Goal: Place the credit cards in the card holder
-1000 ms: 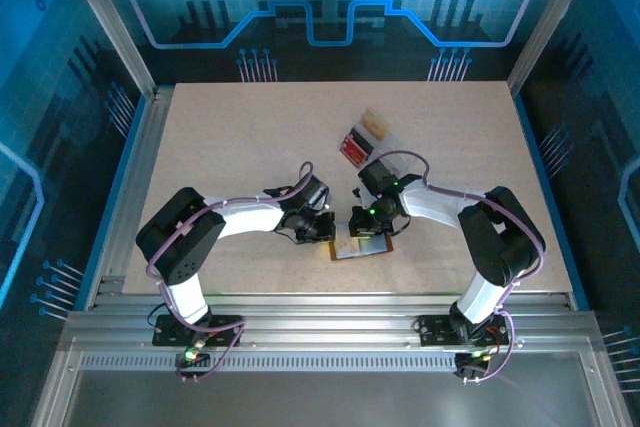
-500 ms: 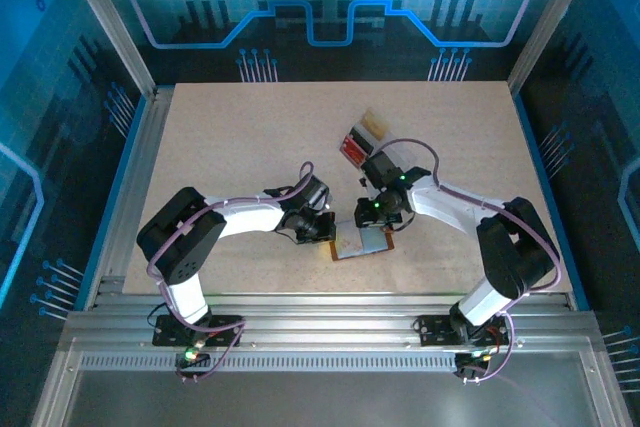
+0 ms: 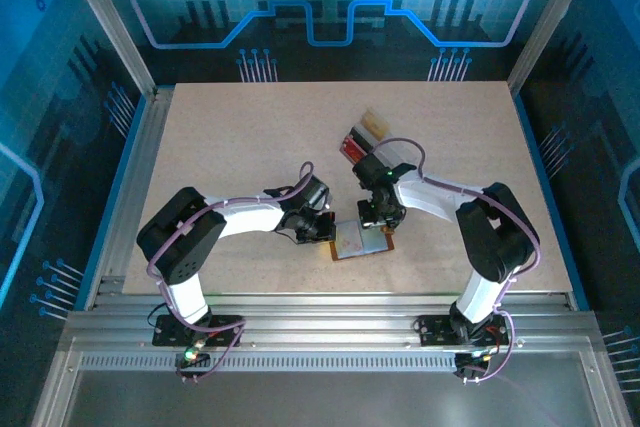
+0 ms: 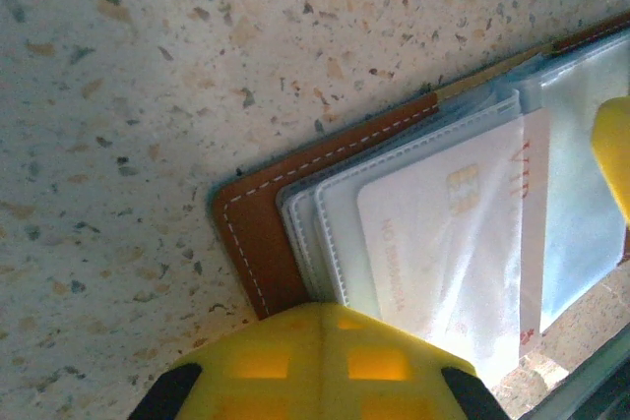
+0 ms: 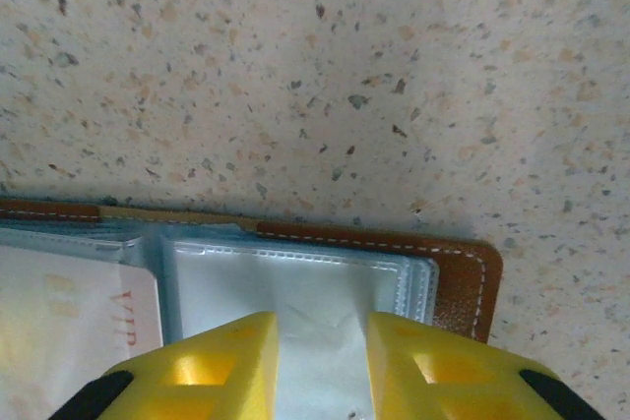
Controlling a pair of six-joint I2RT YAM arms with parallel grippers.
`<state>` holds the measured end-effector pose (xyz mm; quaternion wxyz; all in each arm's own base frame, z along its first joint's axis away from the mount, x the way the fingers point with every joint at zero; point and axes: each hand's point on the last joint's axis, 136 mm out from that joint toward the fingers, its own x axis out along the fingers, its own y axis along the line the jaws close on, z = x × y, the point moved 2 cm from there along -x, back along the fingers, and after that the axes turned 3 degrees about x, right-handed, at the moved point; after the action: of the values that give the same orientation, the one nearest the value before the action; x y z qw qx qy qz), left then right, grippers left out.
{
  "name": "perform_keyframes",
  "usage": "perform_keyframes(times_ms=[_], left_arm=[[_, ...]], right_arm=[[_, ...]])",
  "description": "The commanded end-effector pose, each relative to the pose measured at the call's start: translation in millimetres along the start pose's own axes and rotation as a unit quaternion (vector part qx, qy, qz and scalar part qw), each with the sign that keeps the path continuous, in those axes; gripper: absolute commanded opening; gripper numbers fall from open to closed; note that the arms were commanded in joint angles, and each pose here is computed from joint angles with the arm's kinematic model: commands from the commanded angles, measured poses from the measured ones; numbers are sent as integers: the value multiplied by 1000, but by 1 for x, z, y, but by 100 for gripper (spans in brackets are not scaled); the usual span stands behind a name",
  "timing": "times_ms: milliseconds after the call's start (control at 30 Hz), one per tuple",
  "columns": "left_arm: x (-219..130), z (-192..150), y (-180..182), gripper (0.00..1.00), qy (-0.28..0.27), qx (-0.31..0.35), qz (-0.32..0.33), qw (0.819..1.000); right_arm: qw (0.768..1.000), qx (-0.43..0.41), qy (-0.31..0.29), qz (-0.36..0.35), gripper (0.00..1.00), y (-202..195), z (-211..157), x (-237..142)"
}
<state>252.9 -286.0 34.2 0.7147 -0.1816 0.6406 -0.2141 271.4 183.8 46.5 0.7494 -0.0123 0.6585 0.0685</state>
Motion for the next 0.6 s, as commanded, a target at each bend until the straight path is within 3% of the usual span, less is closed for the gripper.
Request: perform_keyframes(times_ms=[0, 133, 400, 567], left_arm=[[10, -17, 23, 2, 31, -13, 36, 999], [8, -17, 22, 2, 30, -13, 37, 999], [8, -15, 20, 2, 31, -9, 37, 999], [9, -15, 22, 2, 32, -9, 40, 999]], right_arm=[[999, -14, 24, -23, 30, -2, -13, 15], [998, -16, 38, -44, 30, -3, -22, 27], [998, -7, 48, -26, 19, 0, -32, 35], [999, -9, 30, -32, 4, 0, -24, 23]])
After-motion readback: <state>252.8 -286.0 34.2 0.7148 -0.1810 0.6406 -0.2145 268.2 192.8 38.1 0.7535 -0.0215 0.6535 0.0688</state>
